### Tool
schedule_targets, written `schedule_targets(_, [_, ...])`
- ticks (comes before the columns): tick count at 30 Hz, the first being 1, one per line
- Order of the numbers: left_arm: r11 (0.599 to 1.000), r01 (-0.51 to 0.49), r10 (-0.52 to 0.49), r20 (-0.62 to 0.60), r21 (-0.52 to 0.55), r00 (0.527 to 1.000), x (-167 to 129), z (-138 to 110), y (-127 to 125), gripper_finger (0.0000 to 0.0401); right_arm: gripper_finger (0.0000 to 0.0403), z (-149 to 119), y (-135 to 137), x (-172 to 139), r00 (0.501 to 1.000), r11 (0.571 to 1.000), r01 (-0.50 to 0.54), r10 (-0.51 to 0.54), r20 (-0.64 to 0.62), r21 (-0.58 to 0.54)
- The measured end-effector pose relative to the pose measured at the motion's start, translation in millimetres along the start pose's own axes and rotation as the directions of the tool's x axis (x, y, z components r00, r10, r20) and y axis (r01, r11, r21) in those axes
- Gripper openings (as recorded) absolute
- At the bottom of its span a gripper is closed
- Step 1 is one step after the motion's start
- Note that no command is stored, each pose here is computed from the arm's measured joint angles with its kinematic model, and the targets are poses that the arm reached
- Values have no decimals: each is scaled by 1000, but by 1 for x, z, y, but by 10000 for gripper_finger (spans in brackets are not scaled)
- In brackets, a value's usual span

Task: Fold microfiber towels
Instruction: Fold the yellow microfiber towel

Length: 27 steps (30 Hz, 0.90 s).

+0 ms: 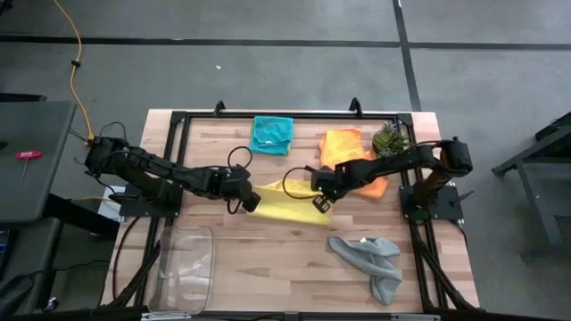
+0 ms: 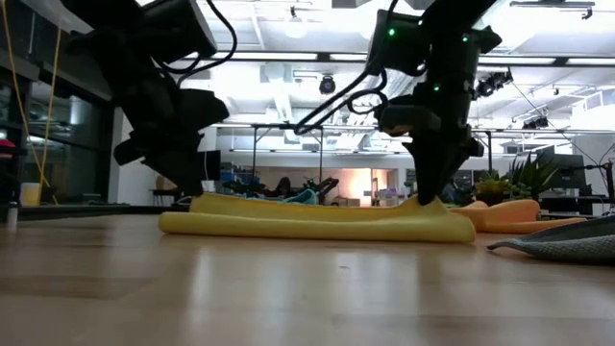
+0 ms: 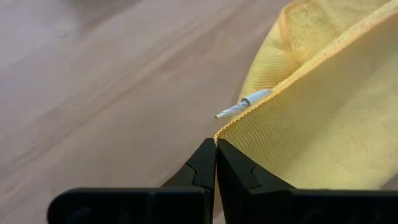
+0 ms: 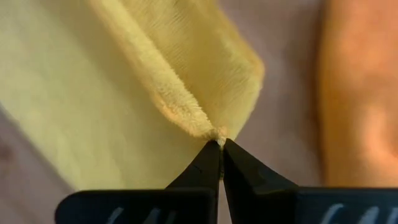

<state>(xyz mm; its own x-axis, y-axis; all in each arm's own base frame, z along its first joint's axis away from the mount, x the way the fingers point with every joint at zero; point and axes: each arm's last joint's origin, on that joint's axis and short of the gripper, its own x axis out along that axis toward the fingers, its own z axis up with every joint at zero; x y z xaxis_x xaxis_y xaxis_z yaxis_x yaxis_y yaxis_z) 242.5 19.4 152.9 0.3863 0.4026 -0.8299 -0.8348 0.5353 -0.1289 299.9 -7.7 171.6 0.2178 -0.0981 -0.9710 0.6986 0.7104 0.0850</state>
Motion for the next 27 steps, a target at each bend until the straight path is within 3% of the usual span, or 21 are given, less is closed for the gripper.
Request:
schedule_targets(6, [996, -38, 43, 59, -82, 997, 0, 2, 1, 0, 0, 11, -15, 1, 999, 997, 49, -50, 18, 56])
schedule_targets(22, [995, -50, 56, 73, -84, 996, 0, 2, 2, 6, 2, 20, -24, 2, 999, 994, 44, -46, 21, 102])
schedule_targets(27, [995, -63, 70, 89, -82, 994, 0, 3, 2, 34, 46, 22, -26, 2, 997, 991, 63, -69, 43, 116])
